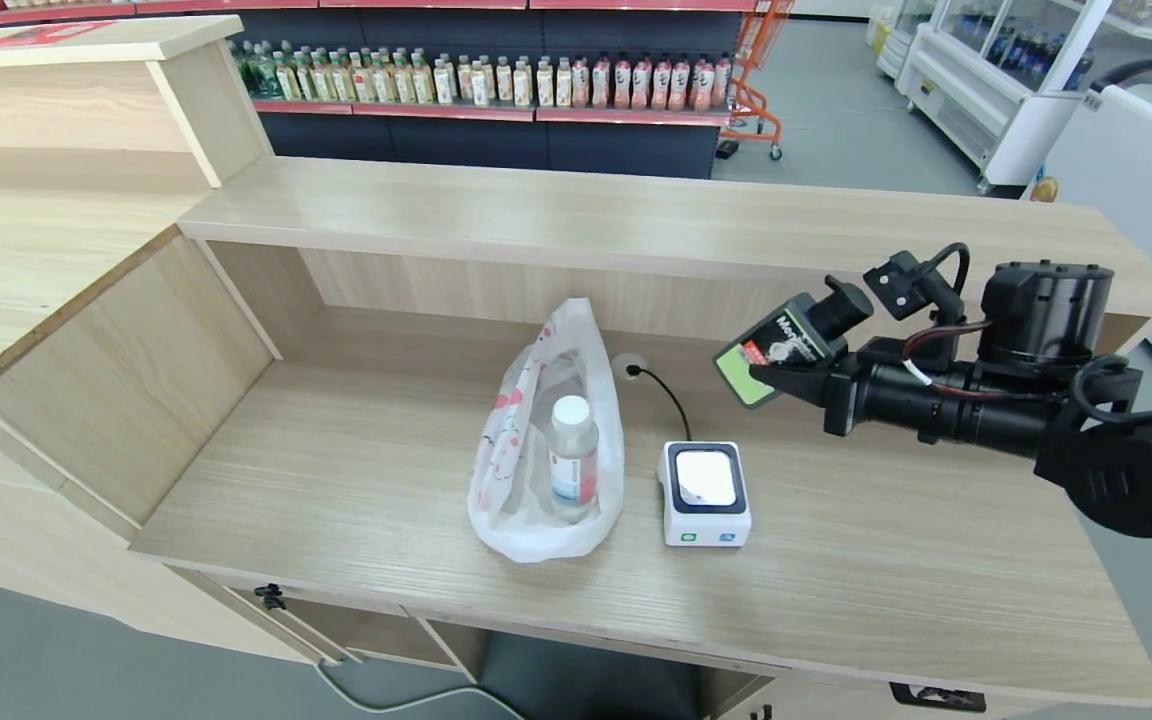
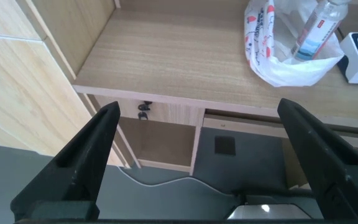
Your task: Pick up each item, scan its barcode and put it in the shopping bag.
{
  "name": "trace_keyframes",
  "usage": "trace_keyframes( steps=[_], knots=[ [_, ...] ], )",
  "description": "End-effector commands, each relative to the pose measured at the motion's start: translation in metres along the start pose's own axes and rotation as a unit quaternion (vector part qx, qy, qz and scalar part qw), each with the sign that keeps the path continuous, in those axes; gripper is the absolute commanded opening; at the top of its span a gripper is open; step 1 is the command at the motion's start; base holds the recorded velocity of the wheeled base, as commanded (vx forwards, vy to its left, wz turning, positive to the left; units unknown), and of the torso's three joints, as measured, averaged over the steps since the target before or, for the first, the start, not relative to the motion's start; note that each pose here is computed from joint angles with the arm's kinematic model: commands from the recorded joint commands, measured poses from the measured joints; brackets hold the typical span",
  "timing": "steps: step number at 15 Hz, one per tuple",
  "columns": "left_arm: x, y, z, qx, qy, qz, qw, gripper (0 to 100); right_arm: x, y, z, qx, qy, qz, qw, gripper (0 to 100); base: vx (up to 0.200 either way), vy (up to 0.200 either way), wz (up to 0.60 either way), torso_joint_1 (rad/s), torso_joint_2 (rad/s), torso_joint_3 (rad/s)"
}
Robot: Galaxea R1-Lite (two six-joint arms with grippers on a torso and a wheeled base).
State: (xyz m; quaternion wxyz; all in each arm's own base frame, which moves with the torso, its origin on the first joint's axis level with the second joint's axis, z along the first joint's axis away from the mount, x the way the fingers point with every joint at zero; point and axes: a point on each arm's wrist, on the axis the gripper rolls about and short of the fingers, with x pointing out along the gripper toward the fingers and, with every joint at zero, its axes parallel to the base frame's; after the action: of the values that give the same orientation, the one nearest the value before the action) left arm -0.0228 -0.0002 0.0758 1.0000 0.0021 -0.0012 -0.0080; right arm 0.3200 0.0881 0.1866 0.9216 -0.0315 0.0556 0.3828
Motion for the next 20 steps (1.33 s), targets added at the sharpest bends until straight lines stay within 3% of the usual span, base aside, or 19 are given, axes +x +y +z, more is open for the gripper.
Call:
trace_keyframes(
  steps=[1, 3, 8, 13, 20],
  knots=[
    [0.0, 0.0, 0.0, 0.0, 0.0, 0.0, 1.0, 100, 0.011, -0.005, 0.0, 0.0, -0.002, 0.005, 1.0, 0, 0.0, 0.2, 0.0, -0.002, 0.0, -0.002],
    [0.0, 0.0, 0.0, 0.0, 0.0, 0.0, 1.0, 100, 0.019, -0.008, 0.0, 0.0, -0.004, 0.007, 1.0, 0, 0.0, 0.2, 0.0, 0.0, 0.0, 0.007],
    [0.0, 0.0, 0.0, -0.001, 0.0, 0.0, 1.0, 100, 0.086, -0.043, -0.027, 0.034, -0.001, 0.011, 0.999, 0, 0.04, 0.0, 0.0, 0.0, 0.0, 0.001],
    [0.0, 0.0, 0.0, -0.002, 0.0, 0.0, 1.0, 100, 0.127, -0.045, -0.043, 0.101, -0.003, 0.029, 0.994, 0, 0.0, 0.0, 0.0, 0.0, 0.0, 0.0],
    [0.0, 0.0, 0.0, -0.002, 0.0, 0.0, 1.0, 100, 0.16, -0.045, -0.067, 0.1, 0.002, 0.043, 0.994, 0, 0.0, 0.0, 0.0, 0.0, 0.0, 0.0]
  ],
)
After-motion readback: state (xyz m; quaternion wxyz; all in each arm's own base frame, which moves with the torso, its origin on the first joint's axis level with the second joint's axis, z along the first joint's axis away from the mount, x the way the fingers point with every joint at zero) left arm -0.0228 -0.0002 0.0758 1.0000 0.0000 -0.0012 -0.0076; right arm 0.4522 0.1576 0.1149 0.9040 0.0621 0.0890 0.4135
